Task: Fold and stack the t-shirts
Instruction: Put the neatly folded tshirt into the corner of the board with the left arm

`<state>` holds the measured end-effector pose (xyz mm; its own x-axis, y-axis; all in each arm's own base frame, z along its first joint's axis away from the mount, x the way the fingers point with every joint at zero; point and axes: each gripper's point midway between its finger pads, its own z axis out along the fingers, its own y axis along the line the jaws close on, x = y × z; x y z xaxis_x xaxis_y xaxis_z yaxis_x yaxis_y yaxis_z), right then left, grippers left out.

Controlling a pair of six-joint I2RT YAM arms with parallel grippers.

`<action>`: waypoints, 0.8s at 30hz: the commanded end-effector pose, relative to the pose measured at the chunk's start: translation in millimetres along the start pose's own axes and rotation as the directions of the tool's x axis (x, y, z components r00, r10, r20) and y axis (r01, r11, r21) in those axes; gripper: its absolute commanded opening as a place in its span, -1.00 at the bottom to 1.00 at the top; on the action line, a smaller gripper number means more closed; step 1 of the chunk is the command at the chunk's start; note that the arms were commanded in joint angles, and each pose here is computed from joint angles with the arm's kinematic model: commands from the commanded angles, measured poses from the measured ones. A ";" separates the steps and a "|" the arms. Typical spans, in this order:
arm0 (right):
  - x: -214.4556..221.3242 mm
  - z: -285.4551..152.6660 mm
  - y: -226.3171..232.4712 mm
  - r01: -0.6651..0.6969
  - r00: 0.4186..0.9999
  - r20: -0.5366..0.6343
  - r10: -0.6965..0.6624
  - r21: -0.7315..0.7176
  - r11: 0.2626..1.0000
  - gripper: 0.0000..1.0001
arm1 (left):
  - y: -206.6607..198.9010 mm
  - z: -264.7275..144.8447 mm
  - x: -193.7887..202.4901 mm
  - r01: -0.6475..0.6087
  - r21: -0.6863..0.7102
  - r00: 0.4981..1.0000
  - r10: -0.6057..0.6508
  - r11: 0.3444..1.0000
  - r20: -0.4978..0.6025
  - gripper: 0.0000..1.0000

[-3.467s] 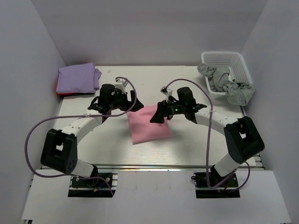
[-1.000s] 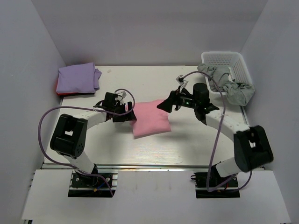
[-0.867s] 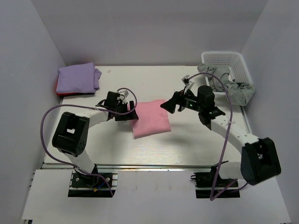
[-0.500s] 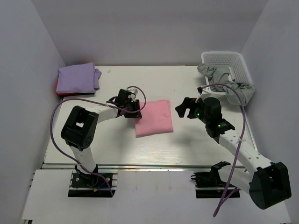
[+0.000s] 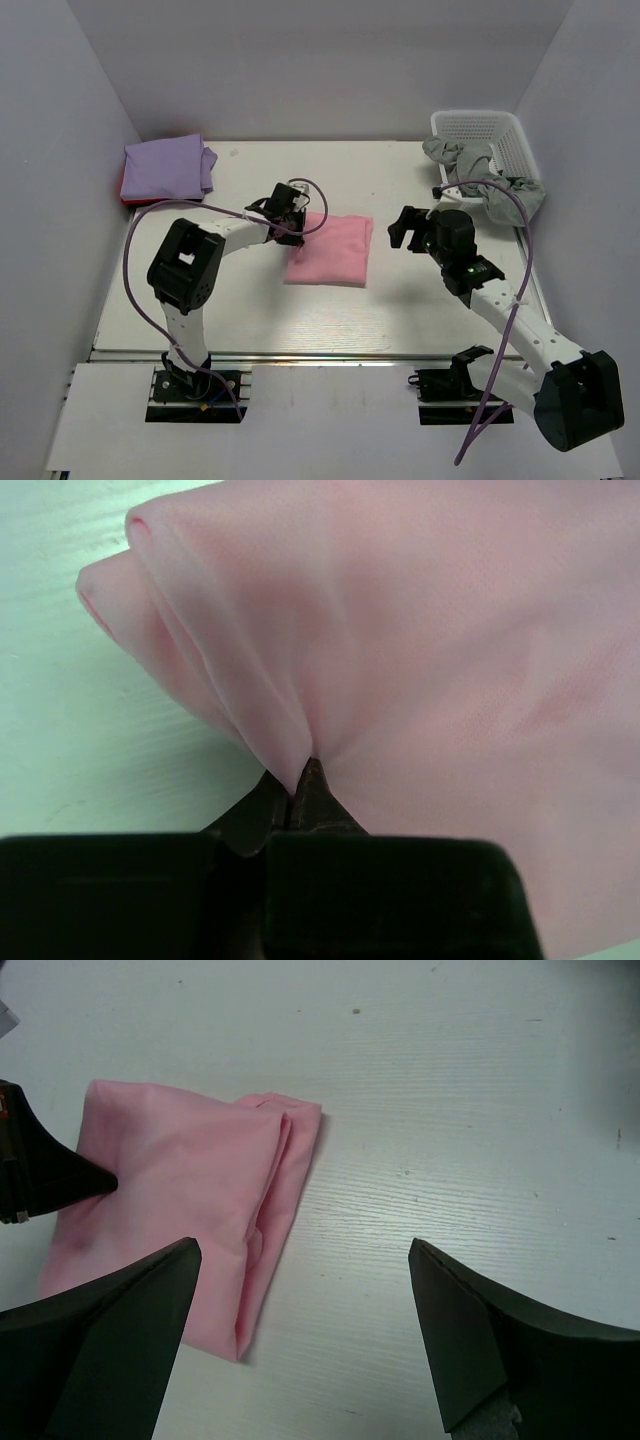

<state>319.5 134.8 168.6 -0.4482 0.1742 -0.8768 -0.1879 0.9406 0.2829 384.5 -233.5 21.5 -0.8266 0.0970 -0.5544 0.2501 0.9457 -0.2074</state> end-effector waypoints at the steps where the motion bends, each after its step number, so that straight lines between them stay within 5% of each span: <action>1: -0.9 2.6 -6.6 0.012 1.000 0.014 -0.013 0.024 1.000 0.81 | 16.8 -27.8 -31.3 -0.174 -0.090 0.980 0.181 0.981 0.076 -1.00; 10: -1.9 5.5 -17.8 0.048 0.999 0.012 -0.049 0.084 0.995 0.81 | 36.4 -90.2 -137.6 -0.388 -0.293 0.867 0.454 0.874 0.206 -1.00; 24: -10.6 10.5 -15.7 0.036 0.999 0.024 -0.038 0.090 0.995 0.81 | 122.7 -159.3 -233.8 -0.325 -0.601 0.822 0.533 0.730 0.203 -1.00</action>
<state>325.1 121.4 151.5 -0.4594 0.1326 -0.8783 -0.1300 0.9681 0.2142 519.0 -121.2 217.1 -0.4689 0.5025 -0.7264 0.2257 0.8633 0.4515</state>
